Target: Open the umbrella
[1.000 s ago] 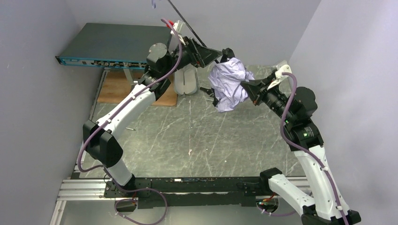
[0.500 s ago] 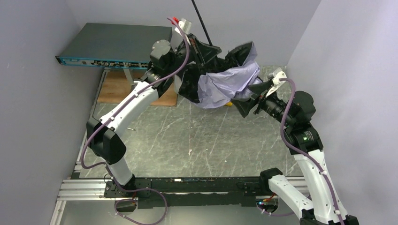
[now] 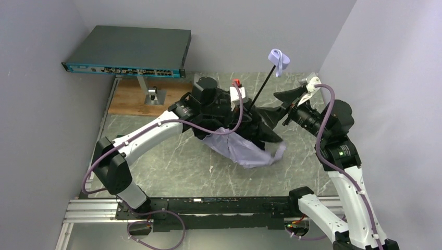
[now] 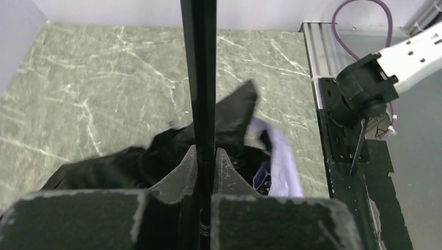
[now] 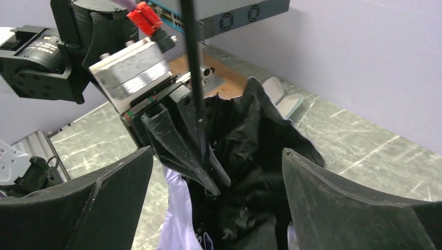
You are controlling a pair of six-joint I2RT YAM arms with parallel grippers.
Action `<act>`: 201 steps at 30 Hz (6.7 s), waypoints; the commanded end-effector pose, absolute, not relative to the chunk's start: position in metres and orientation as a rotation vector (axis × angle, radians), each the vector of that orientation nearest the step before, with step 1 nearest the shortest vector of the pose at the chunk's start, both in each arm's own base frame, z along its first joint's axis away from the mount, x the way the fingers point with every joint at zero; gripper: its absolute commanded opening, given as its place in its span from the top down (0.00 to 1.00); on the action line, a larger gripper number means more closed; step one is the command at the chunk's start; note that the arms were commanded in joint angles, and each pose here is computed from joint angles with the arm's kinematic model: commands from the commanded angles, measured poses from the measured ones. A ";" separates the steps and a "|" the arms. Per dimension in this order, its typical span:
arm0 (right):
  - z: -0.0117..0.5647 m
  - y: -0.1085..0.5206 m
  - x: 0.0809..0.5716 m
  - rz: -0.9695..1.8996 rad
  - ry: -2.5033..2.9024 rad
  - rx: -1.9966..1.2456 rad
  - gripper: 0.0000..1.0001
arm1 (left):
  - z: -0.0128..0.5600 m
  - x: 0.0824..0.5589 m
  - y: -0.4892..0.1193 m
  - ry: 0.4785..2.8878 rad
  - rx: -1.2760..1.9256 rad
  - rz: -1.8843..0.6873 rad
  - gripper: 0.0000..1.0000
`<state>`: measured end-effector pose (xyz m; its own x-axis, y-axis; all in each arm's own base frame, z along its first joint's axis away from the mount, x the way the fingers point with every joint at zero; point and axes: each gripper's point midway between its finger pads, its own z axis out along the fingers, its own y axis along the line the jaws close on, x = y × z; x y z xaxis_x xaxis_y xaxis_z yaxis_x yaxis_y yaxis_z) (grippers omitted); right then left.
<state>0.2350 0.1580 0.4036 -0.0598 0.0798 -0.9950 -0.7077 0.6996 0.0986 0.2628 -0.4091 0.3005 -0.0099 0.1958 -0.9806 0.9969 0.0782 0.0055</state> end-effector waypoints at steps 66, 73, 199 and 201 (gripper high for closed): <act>0.340 0.198 0.288 0.631 1.556 -0.466 1.00 | 0.271 0.157 -0.307 0.997 1.826 -0.660 0.07; 0.334 0.200 0.284 0.626 1.553 -0.512 1.00 | 0.255 0.190 -0.375 0.995 1.802 -0.706 0.10; 0.186 0.190 0.292 0.934 2.037 -0.720 0.58 | 0.185 0.304 -0.301 1.751 1.031 -0.903 0.73; 0.176 0.198 0.293 0.929 2.054 -0.731 0.61 | 0.185 0.312 -0.308 1.762 0.986 -0.917 0.74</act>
<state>0.2790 0.1801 0.1704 -0.5593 -0.2430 -0.7925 -0.7459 0.5647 0.3533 0.2996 -0.2882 0.1630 -0.1523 0.3870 -0.9094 0.9373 0.3484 -0.0087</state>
